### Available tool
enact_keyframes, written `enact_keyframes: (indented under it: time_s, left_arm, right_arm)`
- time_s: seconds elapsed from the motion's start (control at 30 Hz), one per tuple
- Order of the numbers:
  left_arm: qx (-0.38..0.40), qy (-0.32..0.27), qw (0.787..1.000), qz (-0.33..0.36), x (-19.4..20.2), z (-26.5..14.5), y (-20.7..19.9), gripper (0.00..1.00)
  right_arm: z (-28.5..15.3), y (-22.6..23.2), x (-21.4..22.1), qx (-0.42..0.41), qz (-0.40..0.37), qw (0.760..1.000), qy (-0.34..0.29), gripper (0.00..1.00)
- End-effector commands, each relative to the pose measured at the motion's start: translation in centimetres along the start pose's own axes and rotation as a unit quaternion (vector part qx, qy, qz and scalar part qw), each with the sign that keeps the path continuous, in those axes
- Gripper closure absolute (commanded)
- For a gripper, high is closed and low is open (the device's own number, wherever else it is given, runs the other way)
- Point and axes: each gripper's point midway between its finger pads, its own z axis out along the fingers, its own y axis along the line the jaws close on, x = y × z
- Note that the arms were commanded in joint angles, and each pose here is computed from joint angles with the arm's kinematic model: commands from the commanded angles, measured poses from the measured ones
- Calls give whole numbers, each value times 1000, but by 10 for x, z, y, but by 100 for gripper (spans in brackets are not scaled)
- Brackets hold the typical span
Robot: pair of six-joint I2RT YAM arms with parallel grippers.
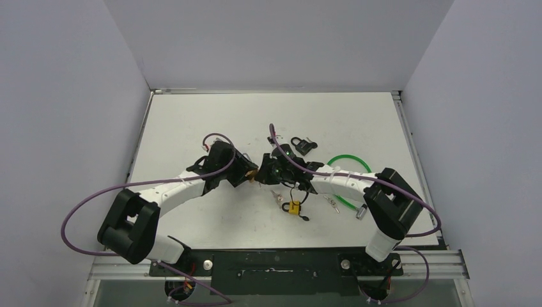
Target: Unlock with the key
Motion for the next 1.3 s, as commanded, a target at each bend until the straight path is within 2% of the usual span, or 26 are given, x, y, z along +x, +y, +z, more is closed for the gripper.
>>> enact_keyframes:
  time_s: [0.0,0.07,0.2,0.37,0.5,0.6,0.67,0.77,0.87,1.0,1.07,1.17,1.27]
  left_arm:
    - [137,40,990,-6,12,-34,-68,100]
    - [153,31,988,-9,10,-38,-71,100]
    - [195,21,981,-13,7,-47,-79,100]
    - [213,19,977,-9,6,-53,-83,100]
    - [223,14,975,-12,3,-57,-85,100]
    - [227,12,974,-14,1,-58,-85,100]
    - [227,10,974,-15,-1,-58,-84,100]
    - [222,0,975,-6,-4,-57,-82,100]
    - [214,-17,976,17,-10,-56,-82,100]
    - [200,-46,976,67,-19,-55,-80,100]
    - [197,-57,974,97,-22,-54,-80,100]
    - [193,-66,968,145,-25,-54,-80,100]
    - [207,-64,953,213,-22,-58,-84,100]
  right_arm:
    - [-2,35,-57,-85,34,992,-91,100]
    - [-13,42,-61,-137,78,983,-90,100]
    - [-42,55,-72,-249,174,949,-82,100]
    - [-73,69,-76,-333,252,906,-74,100]
    - [-84,72,-73,-362,294,882,-63,100]
    - [-82,68,-70,-359,315,877,-55,100]
    - [-78,65,-68,-348,307,884,-56,100]
    - [-65,52,-65,-287,264,918,-66,98]
    - [-61,35,-65,-225,211,947,-90,75]
    - [-64,19,-62,-184,158,965,-101,46]
    - [-67,15,-60,-177,139,969,-105,40]
    - [-72,7,-58,-163,119,973,-110,36]
    - [-75,2,-65,-147,105,976,-124,30]
